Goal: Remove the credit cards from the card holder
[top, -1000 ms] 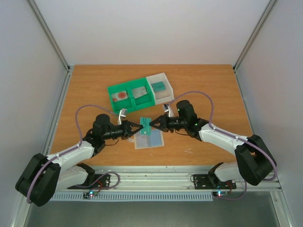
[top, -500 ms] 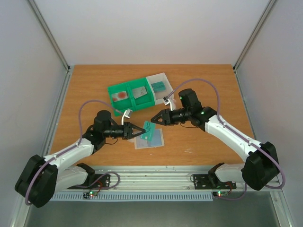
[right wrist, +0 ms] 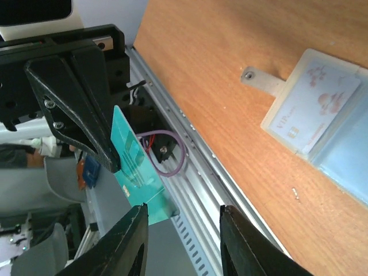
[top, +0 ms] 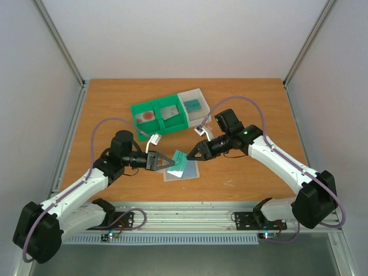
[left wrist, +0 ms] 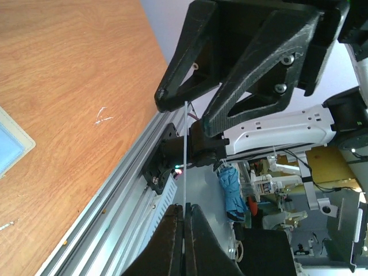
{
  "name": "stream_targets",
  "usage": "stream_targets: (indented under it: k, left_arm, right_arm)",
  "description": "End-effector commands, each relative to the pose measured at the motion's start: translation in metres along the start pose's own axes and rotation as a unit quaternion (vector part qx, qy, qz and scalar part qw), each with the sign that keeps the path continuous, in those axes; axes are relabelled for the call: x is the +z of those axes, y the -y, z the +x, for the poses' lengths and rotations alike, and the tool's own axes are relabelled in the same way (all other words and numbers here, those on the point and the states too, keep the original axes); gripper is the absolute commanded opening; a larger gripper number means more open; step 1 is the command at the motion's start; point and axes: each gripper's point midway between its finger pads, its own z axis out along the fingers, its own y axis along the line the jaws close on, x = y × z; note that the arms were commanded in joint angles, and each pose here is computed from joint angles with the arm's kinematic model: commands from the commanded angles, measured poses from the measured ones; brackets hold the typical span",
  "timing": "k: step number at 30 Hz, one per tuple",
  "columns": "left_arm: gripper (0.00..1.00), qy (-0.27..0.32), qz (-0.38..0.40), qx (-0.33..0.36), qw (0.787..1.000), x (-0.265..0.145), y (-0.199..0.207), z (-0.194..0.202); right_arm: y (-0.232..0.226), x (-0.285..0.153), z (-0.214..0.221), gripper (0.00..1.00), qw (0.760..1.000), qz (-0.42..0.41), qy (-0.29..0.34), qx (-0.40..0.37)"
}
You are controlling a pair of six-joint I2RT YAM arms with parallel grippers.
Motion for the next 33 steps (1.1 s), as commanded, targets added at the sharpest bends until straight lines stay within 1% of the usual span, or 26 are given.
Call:
stream_targets:
  k: [1,5,10,17,21,26,29,33]
  left_arm:
    - [0.00,-0.011,0.014,0.034,0.999,-0.0035,0.0145,0.0024]
    - [0.01,-0.014,0.015,0.031,0.999,-0.0031,0.0137,0.0031]
    - [0.01,-0.016,0.015,0.030,0.999,-0.0026,0.0130,0.0036]
    - [0.00,-0.019,0.022,0.028,0.999,-0.0017,0.0143,0.0033]
    - [0.01,-0.021,0.023,0.028,0.999,-0.0019,0.0165,0.0023]
    - [0.00,-0.023,0.019,0.024,0.999,-0.0007,0.0127,0.0026]
    - [0.01,-0.025,0.018,0.019,0.999,0.0005,0.0108,0.0022]
    - [0.00,-0.023,0.021,0.023,0.999,0.0005,0.0134,0.0003]
  right_arm:
    - [-0.0134,-0.0007,-0.0002,0.34,0.999,-0.035,-0.012,-0.012]
    - [-0.0170,-0.0009,-0.0023,0.32,0.999,-0.045,-0.010,-0.011]
    - [-0.0205,-0.0004,-0.0049,0.22,0.998,-0.055,-0.011,-0.005]
    - [-0.0128,0.0054,-0.0052,0.24,0.998,-0.049,-0.023,0.010]
    - [-0.0144,0.0060,-0.0056,0.23,0.998,-0.056,-0.025,0.007]
    - [-0.0188,0.0063,-0.0041,0.14,0.997,-0.073,-0.031,0.010]
    - [-0.0210,0.0069,-0.0020,0.06,0.996,-0.085,-0.036,0.012]
    - [-0.0219,0.0054,0.0002,0.02,0.996,-0.086,-0.033,0.009]
